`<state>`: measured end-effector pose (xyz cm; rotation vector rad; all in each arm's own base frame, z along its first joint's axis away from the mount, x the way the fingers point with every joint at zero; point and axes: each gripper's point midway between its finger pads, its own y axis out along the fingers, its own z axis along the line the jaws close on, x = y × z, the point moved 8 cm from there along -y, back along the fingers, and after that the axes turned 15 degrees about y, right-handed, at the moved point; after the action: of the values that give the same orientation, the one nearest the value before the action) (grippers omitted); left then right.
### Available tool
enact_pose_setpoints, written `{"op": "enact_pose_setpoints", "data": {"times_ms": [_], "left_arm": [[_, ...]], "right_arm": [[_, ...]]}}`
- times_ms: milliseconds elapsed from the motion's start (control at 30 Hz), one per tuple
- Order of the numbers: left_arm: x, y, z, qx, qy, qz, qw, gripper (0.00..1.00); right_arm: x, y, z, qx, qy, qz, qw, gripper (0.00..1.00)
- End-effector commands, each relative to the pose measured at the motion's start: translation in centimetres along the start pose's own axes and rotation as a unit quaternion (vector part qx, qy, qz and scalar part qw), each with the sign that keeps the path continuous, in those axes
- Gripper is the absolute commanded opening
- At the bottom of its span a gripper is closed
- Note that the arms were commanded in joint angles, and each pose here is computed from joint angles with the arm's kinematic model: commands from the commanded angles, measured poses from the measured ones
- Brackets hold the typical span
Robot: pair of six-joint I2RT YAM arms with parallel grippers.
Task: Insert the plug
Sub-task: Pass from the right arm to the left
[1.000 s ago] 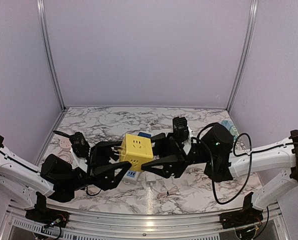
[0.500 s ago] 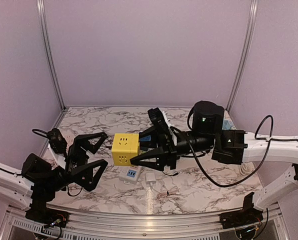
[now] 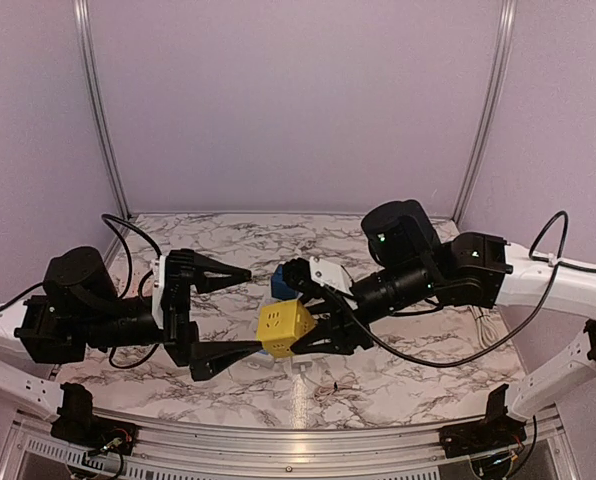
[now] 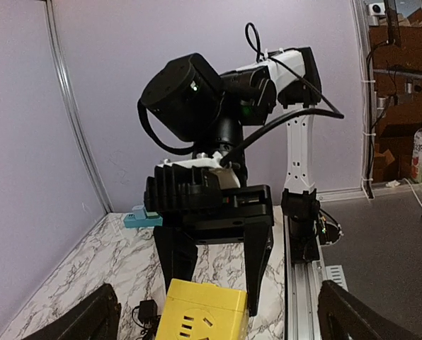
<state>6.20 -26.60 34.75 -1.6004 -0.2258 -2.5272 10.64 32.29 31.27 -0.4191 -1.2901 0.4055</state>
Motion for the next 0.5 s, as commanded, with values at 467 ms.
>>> {"op": "enact_pose_setpoints", "data": {"times_ms": [467], "left_arm": [[-6.0,3.5,-2.2,-0.126,0.097,0.193,0.968,0.99]], "right_arm": [[0.9,-2.2,2.4,0.062,-0.060,-0.004,0.996,0.00]]}}
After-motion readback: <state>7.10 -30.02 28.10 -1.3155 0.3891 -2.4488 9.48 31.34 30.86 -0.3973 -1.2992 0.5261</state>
